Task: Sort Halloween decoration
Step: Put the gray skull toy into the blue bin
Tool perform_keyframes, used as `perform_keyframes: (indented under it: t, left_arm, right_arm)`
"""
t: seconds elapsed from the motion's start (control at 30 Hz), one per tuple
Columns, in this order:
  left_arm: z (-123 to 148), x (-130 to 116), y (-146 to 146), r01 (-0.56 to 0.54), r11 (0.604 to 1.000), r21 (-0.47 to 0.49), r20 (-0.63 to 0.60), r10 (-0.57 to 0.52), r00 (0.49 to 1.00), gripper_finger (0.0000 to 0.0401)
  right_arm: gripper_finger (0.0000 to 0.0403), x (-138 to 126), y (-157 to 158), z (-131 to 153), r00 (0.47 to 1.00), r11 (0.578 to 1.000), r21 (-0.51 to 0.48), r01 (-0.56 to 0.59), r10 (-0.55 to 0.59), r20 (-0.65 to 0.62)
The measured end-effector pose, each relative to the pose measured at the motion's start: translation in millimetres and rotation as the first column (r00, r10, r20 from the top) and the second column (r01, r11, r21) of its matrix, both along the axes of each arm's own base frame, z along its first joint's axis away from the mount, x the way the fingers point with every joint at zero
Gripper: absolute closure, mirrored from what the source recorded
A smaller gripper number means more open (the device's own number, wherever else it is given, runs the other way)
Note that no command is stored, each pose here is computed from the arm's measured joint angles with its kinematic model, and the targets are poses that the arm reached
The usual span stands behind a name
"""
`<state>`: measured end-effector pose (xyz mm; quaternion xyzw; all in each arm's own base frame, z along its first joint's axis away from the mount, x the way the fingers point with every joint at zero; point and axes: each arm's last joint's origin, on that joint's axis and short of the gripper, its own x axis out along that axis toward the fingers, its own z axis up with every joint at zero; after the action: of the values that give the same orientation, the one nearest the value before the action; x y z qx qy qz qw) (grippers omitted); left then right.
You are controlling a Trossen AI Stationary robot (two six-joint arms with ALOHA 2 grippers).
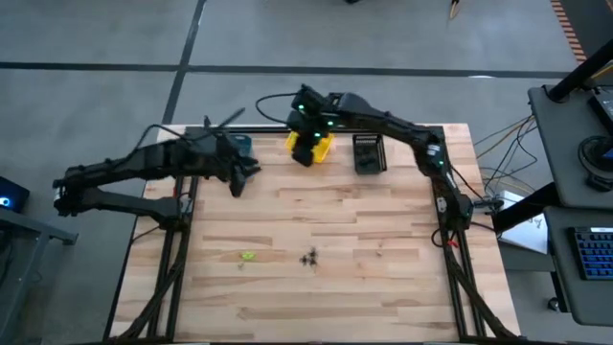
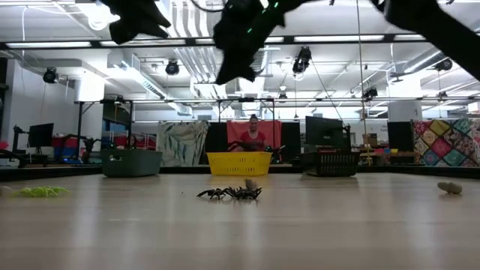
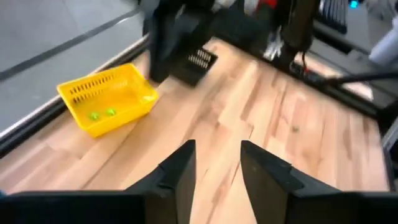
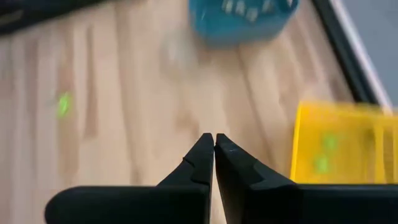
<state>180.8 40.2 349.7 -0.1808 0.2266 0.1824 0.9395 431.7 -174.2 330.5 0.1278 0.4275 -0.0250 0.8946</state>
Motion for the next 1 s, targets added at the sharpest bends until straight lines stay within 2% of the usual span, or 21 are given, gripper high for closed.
perform_keyframes:
  t: [0.13,0.33,0.5,0.63,0.73,1.0]
  left_arm:
    - [-16.5,9.8,-5.5,0.067,0.998,0.016,-0.011,-0.067,0.998,0.0261]
    - [-35.4,35.4,-24.7,0.172,0.985,0.017,0.021,-0.172,0.985,0.0232]
    - [-54.4,69.7,-44.3,0.242,0.97,0.022,0.022,-0.242,0.97,0.023]
    - [-71.5,96.6,-53.6,0.257,0.967,-0.002,-0.034,-0.257,0.966,0.0233]
    - [-86.9,116.9,-57.5,0.247,0.968,-0.04,-0.09,-0.249,0.964,0.0235]
    - [-126.9,158.0,-79.3,0.268,0.959,-0.087,-0.218,-0.281,0.934,0.0235]
  right_arm:
    - [0.0394,-29.6,21.6,17.4,0.996,0.999,0.026,-0.033,0.035,-0.084]
    - [0.0394,-80.0,61.8,34.4,0.996,0.998,0.052,-0.028,0.032,-0.081]
    - [0.0394,-121.9,94.2,30.5,0.998,0.997,0.073,0.031,-0.026,-0.065]
    - [0.0394,-151.4,116.3,22.8,0.995,0.996,0.029,0.089,-0.087,-0.051]
    - [0.0394,-167.5,127.0,13.8,0.989,0.99,0.01,0.141,-0.141,-0.039]
    - [0.0394,-197.8,150.9,-8.5,0.982,0.98,0.068,0.186,-0.182,-0.05]
